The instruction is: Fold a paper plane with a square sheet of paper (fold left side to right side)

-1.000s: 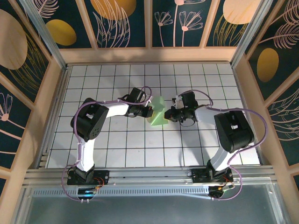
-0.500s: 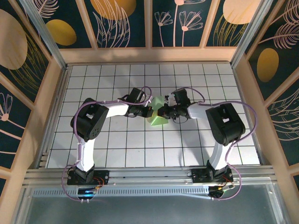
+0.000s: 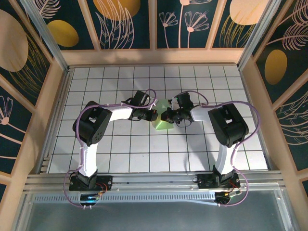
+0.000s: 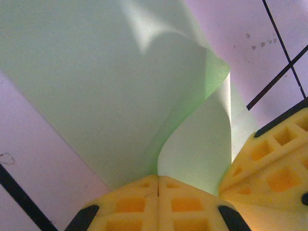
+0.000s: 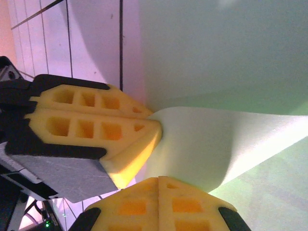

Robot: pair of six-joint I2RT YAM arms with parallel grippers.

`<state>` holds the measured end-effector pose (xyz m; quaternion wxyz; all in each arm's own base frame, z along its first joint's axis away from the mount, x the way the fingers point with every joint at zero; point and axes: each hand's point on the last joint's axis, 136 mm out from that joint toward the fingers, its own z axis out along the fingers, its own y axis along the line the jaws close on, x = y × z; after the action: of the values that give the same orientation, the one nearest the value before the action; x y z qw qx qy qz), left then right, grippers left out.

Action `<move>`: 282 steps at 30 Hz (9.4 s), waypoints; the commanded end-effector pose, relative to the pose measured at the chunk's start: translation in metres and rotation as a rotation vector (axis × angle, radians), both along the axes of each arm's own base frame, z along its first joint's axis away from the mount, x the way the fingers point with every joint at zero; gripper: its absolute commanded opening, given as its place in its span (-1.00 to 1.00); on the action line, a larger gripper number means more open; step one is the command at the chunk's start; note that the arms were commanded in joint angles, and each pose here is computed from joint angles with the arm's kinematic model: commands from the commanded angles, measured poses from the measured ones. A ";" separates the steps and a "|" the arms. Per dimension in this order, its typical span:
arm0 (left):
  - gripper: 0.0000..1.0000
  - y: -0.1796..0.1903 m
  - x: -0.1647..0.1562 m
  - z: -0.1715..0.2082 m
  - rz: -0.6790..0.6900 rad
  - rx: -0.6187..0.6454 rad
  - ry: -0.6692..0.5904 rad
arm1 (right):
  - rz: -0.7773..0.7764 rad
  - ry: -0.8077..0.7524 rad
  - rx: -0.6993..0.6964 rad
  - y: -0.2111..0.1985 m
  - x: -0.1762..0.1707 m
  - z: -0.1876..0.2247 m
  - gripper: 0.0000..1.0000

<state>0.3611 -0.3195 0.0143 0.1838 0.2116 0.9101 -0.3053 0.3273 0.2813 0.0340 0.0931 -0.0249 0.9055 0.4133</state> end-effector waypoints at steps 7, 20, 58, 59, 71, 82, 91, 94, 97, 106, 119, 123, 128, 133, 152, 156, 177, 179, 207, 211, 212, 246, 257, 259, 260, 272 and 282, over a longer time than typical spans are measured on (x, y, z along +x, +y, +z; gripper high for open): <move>-1.00 0.020 -0.012 -0.030 0.014 0.094 0.048 | -0.007 0.027 -0.079 -0.007 -0.003 -0.017 -1.00; -0.96 0.017 -0.009 -0.023 0.023 0.076 0.042 | -0.022 0.066 -0.127 -0.014 -0.010 -0.032 -1.00; -0.89 -0.025 -0.072 0.019 -0.005 -0.146 0.217 | -0.028 0.083 -0.128 -0.018 -0.018 -0.037 -1.00; -0.89 -0.024 -0.072 0.018 -0.004 -0.143 0.217 | -0.028 0.083 -0.129 -0.018 -0.018 -0.037 -1.00; -0.89 -0.027 -0.061 0.035 0.013 -0.182 0.183 | -0.026 0.084 -0.135 -0.019 -0.019 -0.038 -1.00; -0.91 -0.025 -0.048 0.031 0.035 -0.198 0.185 | -0.023 0.088 -0.143 -0.021 -0.021 -0.041 -1.00; -0.92 -0.024 -0.062 0.028 -0.011 -0.227 0.202 | -0.020 0.086 -0.152 -0.021 -0.020 -0.041 -1.00; -0.92 -0.022 -0.065 0.023 -0.012 -0.220 0.214 | -0.021 0.088 -0.152 -0.021 -0.020 -0.041 -1.00; -0.93 -0.020 -0.067 0.017 -0.005 -0.208 0.221 | -0.020 0.089 -0.155 -0.021 -0.021 -0.042 -1.00; -0.93 -0.016 -0.071 0.002 -0.001 -0.178 0.241 | -0.020 0.092 -0.157 -0.022 -0.022 -0.042 -1.00; -0.94 -0.012 -0.073 -0.006 0.006 -0.151 0.248 | -0.019 0.096 -0.158 -0.022 -0.022 -0.043 -1.00; -0.95 -0.010 -0.072 -0.009 0.012 -0.136 0.245 | -0.018 0.091 -0.156 -0.022 -0.021 -0.041 -1.00; -0.97 -0.002 -0.079 -0.020 0.023 -0.100 0.258 | -0.015 0.081 -0.151 -0.020 -0.019 -0.037 -1.00; -0.98 0.002 -0.080 -0.025 0.032 -0.081 0.261 | -0.012 0.074 -0.147 -0.019 -0.017 -0.034 -1.00; -1.00 0.012 -0.082 -0.038 0.050 -0.002 0.244 | -0.032 -0.099 -0.036 0.004 0.002 0.008 -1.00; -1.00 0.013 -0.082 -0.038 0.055 0.004 0.244 | -0.035 -0.095 -0.067 0.002 0.004 -0.003 -1.00; -1.00 0.021 -0.086 -0.048 0.083 0.045 0.269 | -0.100 -0.088 -0.137 -0.031 0.025 -0.027 -1.00; -1.00 0.021 -0.087 -0.049 0.082 0.045 0.273 | -0.107 -0.089 -0.138 -0.034 0.029 -0.027 -1.00; -1.00 0.020 -0.086 -0.046 0.079 0.033 0.264 | -0.219 -0.170 -0.115 -0.081 0.086 0.007 -1.00; -1.00 0.017 -0.084 -0.042 0.081 0.016 0.261 | -0.187 -0.203 -0.072 -0.071 0.068 0.032 -1.00; -1.00 0.016 -0.083 -0.041 0.081 0.013 0.258 | -0.172 -0.202 -0.065 -0.067 0.063 0.034 -1.00; -1.00 -0.028 -0.047 0.013 0.044 -0.142 0.229 | -0.066 0.021 -0.147 -0.042 0.010 -0.046 -1.00; -1.00 -0.038 -0.039 0.007 0.017 -0.151 0.235 | -0.068 0.026 -0.148 -0.042 0.009 -0.048 -1.00; -1.00 -0.037 -0.039 0.005 0.017 -0.144 0.236 | -0.070 0.029 -0.152 -0.043 0.008 -0.049 -1.00; -1.00 -0.036 -0.039 0.003 0.020 -0.138 0.236 | -0.069 0.028 -0.152 -0.043 0.008 -0.049 -1.00; -1.00 -0.021 -0.050 -0.017 -0.001 -0.048 0.231 | -0.074 0.031 -0.177 -0.046 0.010 -0.052 -1.00; -1.00 -0.005 -0.073 -0.020 -0.090 0.006 0.199 | -0.080 0.042 -0.188 -0.052 0.011 -0.054 -1.00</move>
<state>0.3154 -0.3476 0.0151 0.1218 0.2069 0.8977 -0.3694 0.3546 0.2522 0.0179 0.1353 -0.0126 0.9163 0.3766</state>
